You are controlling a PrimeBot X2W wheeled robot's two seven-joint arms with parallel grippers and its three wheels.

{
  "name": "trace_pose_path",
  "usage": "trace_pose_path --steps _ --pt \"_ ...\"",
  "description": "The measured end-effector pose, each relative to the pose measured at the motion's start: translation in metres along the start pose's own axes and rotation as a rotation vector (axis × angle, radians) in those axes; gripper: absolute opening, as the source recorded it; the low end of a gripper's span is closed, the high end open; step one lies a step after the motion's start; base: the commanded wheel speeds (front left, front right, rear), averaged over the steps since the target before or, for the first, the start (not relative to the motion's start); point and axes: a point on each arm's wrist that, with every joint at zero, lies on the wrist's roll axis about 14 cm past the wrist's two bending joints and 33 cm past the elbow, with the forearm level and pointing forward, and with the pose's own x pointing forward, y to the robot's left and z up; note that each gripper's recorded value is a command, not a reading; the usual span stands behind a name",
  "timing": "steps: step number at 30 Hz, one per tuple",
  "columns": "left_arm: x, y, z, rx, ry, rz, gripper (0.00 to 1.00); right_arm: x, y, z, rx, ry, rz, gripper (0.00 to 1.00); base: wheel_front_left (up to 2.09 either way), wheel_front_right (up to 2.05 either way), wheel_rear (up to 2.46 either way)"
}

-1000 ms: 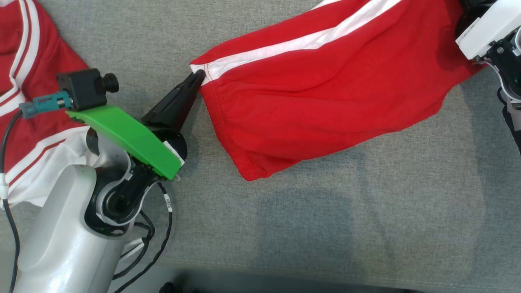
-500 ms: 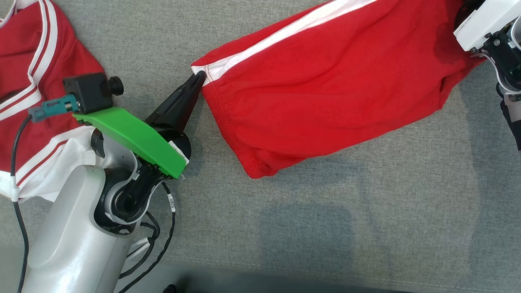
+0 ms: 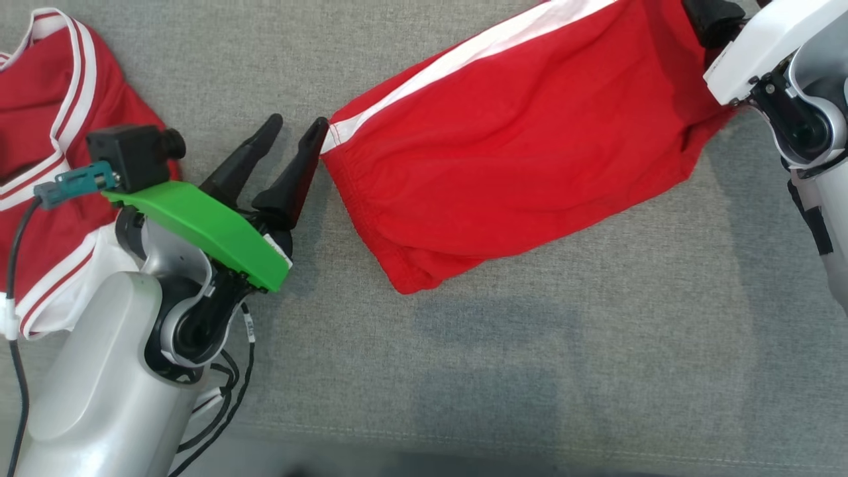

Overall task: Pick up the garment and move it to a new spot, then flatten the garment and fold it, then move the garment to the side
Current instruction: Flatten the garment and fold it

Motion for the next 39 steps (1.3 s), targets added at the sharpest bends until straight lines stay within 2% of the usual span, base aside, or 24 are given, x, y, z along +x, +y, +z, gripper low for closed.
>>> trace_pose_path --steps 3,7,11,15,22,34,39 --pt "-0.004 -0.005 0.011 0.036 -0.038 -0.01 1.0 -0.011 -0.003 0.005 -0.035 -0.01 -0.01 1.0 0.0 0.0 0.0" --pt "-0.017 -0.004 0.027 0.172 -0.099 0.021 1.0 -0.033 -0.023 0.007 -0.14 0.012 -0.064 1.0 0.0 0.0 0.0" --pt "-0.034 -0.003 0.034 0.269 -0.147 0.055 1.0 -0.058 -0.047 0.008 -0.173 0.036 -0.134 1.0 0.0 0.0 0.0" --pt "-0.048 -0.016 0.045 0.3 -0.218 0.048 1.0 -0.069 -0.054 0.002 -0.165 0.062 -0.157 1.0 0.0 0.0 0.0" --pt "-0.072 -0.019 0.056 0.295 -0.313 0.079 1.0 -0.059 -0.044 -0.013 -0.114 0.106 -0.127 1.0 0.0 0.0 0.0" --pt "-0.106 0.001 0.057 0.309 -0.376 0.191 1.0 -0.029 -0.016 -0.053 -0.102 0.239 -0.037 1.0 0.0 0.0 0.0" --pt "-0.112 0.007 0.052 0.307 -0.374 0.219 1.0 -0.026 -0.014 -0.059 -0.103 0.255 -0.03 1.0 0.0 0.0 0.0"
